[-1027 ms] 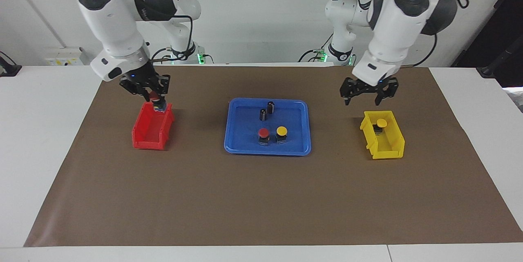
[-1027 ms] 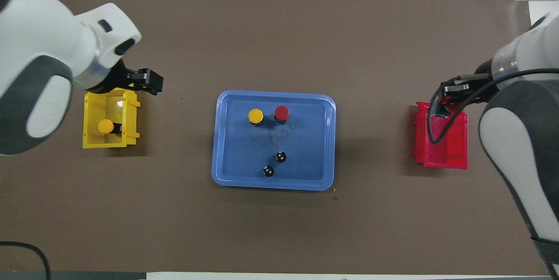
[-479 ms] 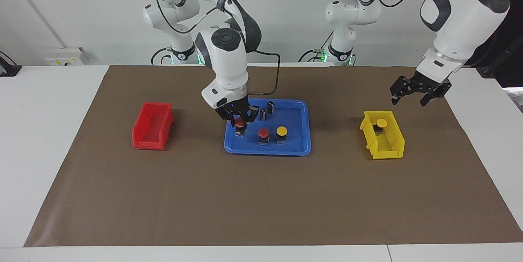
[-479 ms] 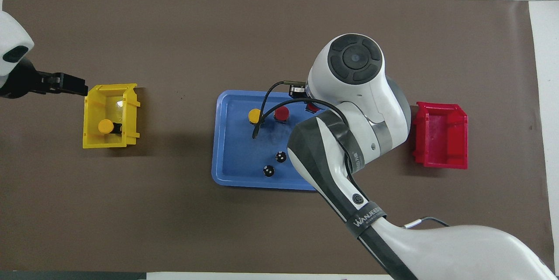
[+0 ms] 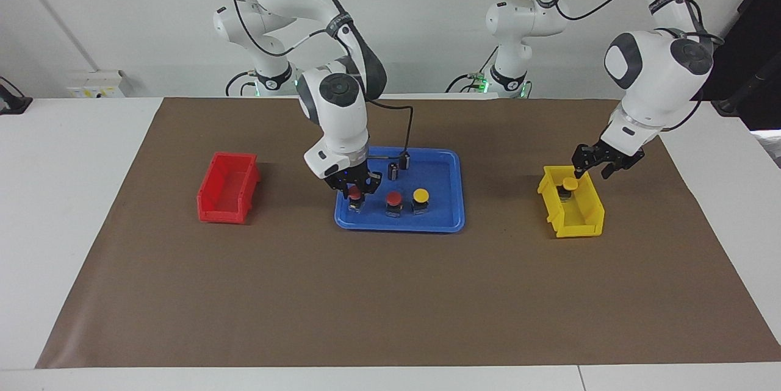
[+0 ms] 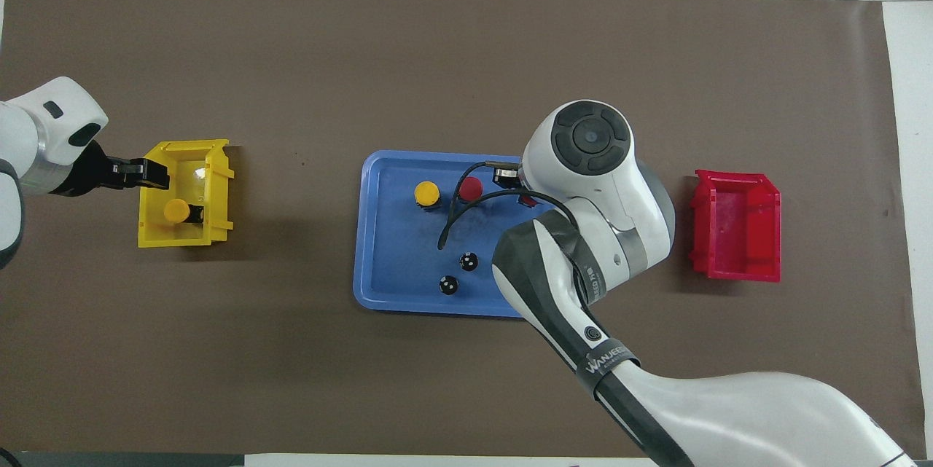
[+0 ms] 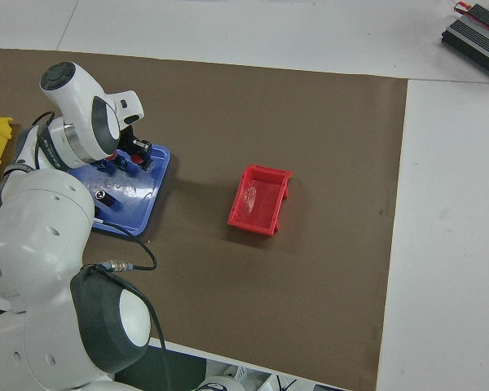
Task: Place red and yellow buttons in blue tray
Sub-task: 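Place the red button in the tray while the left gripper grasps yellow, then withdraw the right gripper while the left gripper lifts the yellow button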
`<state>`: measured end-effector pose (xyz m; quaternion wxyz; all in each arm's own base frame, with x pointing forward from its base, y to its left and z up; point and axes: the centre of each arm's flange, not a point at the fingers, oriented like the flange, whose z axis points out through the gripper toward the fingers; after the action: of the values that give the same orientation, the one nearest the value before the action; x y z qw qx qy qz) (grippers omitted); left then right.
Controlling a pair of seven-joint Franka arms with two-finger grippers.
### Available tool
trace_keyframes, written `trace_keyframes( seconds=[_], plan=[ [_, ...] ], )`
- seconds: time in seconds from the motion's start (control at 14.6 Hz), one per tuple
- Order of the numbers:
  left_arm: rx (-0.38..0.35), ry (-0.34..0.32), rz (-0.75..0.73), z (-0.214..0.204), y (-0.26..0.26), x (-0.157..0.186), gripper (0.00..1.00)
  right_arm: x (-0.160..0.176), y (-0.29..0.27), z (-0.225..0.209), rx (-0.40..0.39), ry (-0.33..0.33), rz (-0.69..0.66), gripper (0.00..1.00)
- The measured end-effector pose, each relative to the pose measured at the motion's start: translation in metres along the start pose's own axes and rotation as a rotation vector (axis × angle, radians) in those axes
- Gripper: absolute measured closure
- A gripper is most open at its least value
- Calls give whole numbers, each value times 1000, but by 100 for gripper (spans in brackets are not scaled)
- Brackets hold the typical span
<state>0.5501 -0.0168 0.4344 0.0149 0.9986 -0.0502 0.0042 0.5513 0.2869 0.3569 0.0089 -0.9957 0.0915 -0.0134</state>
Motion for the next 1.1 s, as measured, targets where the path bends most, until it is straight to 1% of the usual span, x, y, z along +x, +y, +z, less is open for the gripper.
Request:
trace_keyframes(
  seconds=[0.21, 0.34, 0.41, 0.48, 0.62, 0.68, 0.75, 0.82, 0.89, 0.96, 1.03, 1.1],
  plan=[
    [0, -11, 1, 21, 1, -6, 35, -6, -1, 8, -2, -2, -8, 59],
    [1, -6, 0, 37, 1, -11, 35, -8, -3, 10, 4, 5, -11, 59],
    [2, 0, -1, 44, 1, -13, 35, -8, -3, 10, 5, 7, -11, 54],
    [3, 3, -1, 51, 0, -16, 35, -7, -3, 9, 6, 8, -11, 42],
    [3, -1, -2, 59, 0, -20, 35, 1, -1, -3, 10, 17, -1, 22],
    [3, 1, -2, 61, 0, -20, 35, 11, 5, -18, 8, 19, 16, 12],
    [4, 4, -2, 63, 0, -20, 35, 27, 17, -43, 7, 21, 37, 1],
    [4, 3, -2, 65, 0, -21, 36, 45, 37, -75, 9, 25, 53, 0],
    [4, 1, -3, 66, 0, -22, 41, 61, 63, -109, 13, 32, 69, 0],
    [4, 0, -3, 66, 0, -22, 52, 73, 92, -144, 18, 42, 86, 0],
    [4, 2, -2, 66, 1, -22, 59, 80, 120, -176, 21, 50, 98, 0],
    [4, 5, -1, 66, 1, -21, 59, 82, 148, -203, 22, 53, 98, 0]
  ],
)
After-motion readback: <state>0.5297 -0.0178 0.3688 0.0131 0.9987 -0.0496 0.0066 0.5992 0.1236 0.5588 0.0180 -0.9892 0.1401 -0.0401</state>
